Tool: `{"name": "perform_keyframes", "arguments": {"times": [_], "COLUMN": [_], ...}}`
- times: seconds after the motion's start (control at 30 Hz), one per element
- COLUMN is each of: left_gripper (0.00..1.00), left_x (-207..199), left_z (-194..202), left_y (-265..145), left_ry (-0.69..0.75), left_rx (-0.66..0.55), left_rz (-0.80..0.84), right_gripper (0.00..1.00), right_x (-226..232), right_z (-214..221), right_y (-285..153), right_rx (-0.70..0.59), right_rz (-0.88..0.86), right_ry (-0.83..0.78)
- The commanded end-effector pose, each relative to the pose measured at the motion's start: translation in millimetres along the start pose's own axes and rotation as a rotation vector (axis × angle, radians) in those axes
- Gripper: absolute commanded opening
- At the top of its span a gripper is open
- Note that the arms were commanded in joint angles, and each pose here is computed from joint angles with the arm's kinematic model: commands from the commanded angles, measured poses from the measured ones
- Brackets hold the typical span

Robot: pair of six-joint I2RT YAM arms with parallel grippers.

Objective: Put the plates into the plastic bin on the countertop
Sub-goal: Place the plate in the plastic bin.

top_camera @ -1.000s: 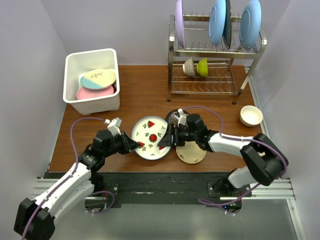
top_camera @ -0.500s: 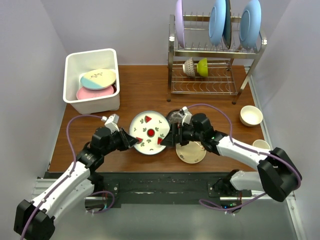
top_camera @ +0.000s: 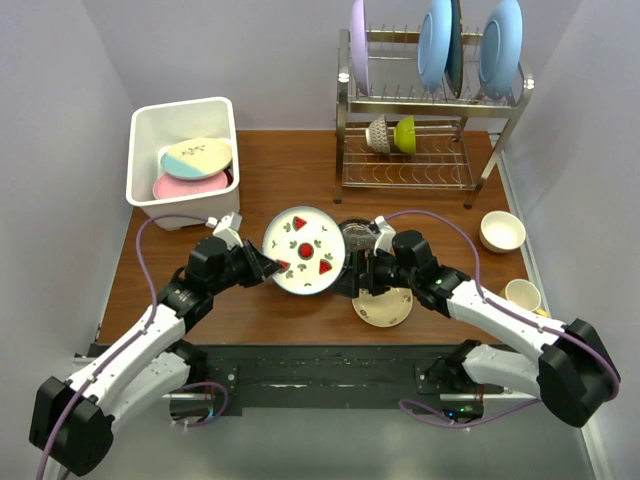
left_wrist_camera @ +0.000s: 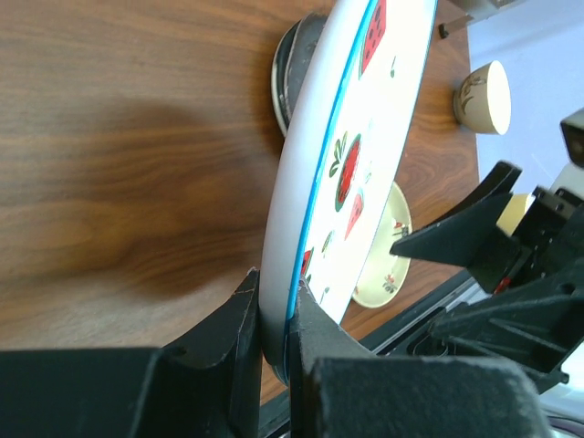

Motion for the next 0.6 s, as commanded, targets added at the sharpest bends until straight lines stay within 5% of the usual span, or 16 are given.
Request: {"name": "perform_keyframes", "arguments": {"times": [0.0, 0.57], "left_gripper": [0.0, 0.0], "left_x": [-61, -98], "left_z": [-43, -138], "left_y": [-8, -9], "left_ry": [0.053, 0.133], "left_rx": [-0.175, -0.277], "left_rz": [0.242, 0.288], "right_gripper": [0.99, 0.99], "right_x": [-2, -9], "right_z": [5, 17], "right_y": [-9, -12], "right_rx": [-0.008, 0.037], "right_rz": [0.04, 0.08], "right_ry": [-0.023, -0.005]}}
Point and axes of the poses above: each gripper's point midway between its finger pads, its own y axis out along the fingers, its own x axis along the line the jaws close on, z = x × y, the point moved 10 cm from there along -y, back along the fingers, and after that the axes turned 8 degrees about -y, right-handed, at the moved point
